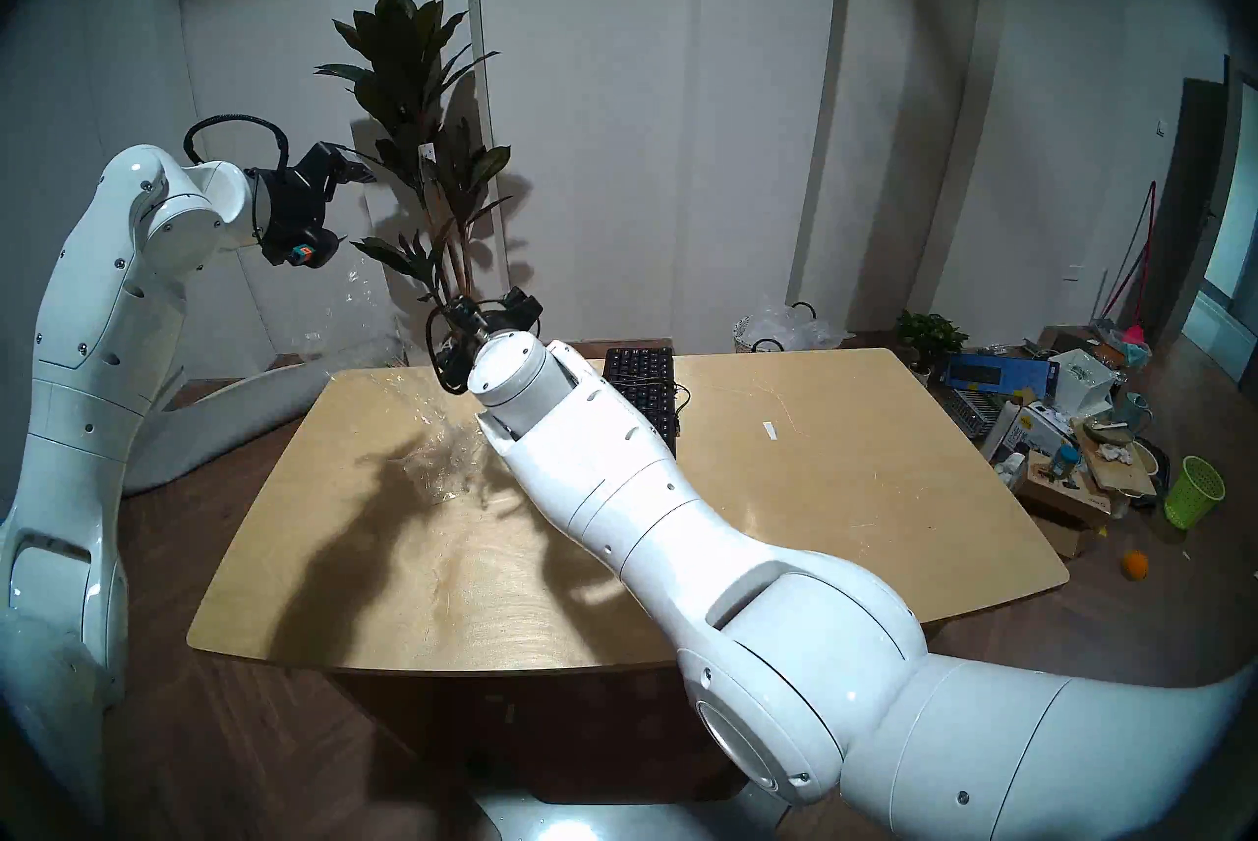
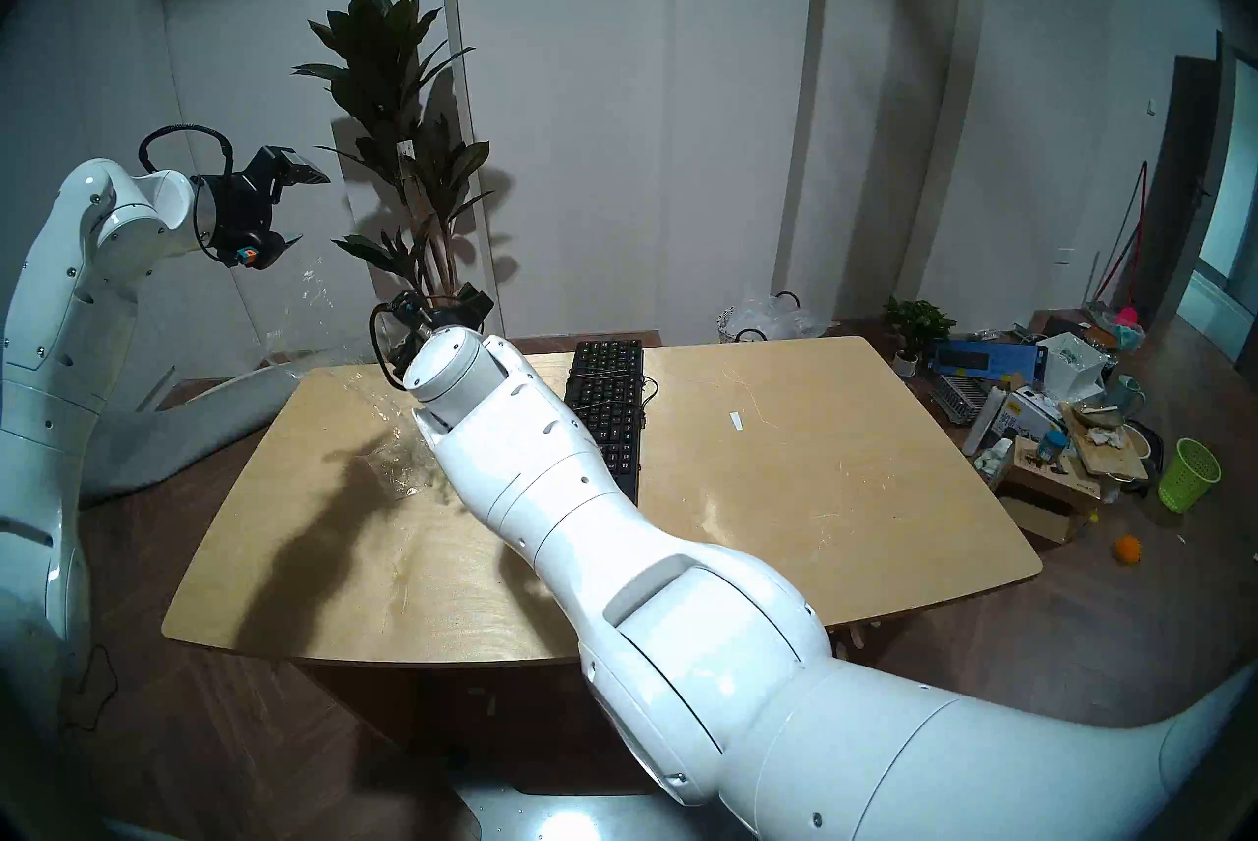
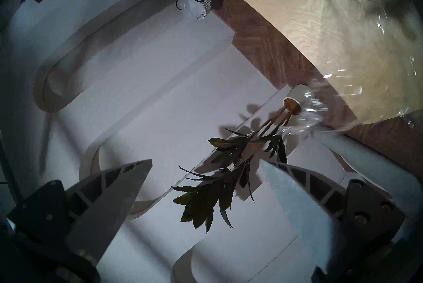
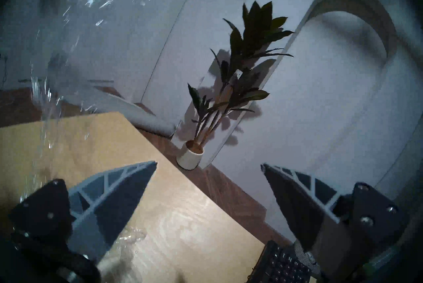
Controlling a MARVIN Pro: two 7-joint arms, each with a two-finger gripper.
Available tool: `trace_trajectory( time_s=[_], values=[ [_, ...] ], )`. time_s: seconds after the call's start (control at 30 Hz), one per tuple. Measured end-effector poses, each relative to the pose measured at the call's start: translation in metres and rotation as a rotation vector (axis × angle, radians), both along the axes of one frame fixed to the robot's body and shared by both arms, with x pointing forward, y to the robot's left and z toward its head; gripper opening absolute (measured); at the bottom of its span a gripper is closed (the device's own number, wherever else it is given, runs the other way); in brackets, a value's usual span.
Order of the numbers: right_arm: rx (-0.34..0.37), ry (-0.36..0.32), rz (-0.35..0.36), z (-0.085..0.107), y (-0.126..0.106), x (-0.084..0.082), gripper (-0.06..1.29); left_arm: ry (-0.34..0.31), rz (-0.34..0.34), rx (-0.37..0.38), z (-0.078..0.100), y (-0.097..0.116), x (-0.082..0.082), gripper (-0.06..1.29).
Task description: Unwrap the new keyboard and set the wrapping aside
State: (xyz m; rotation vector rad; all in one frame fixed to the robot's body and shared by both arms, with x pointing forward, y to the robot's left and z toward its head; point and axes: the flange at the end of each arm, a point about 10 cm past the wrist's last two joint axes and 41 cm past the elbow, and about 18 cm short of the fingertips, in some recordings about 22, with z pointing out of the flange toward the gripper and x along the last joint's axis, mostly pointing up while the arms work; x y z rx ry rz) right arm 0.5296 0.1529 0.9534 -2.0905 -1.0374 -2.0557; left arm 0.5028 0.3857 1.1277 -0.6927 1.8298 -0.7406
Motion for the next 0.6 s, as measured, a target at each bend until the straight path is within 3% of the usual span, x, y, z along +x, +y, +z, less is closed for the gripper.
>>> trace_trajectory(
  time_s=[0.23,0.4,0.6],
  values=[
    [0.120,-0.045,0.002,0.033,0.006,-0.004,1.25,-0.002,0.012,-0.011,0.001,-0.003,0.008,1.23],
    [0.179,-0.052,-0.054,0.033,0.004,-0.003,1.25,-0.014,0.042,-0.030,0.005,0.001,0.013,1.23],
    [0.242,-0.040,-0.185,0.033,-0.027,0.018,1.25,-0.057,0.132,-0.202,0.012,0.031,0.015,1.23]
  ],
)
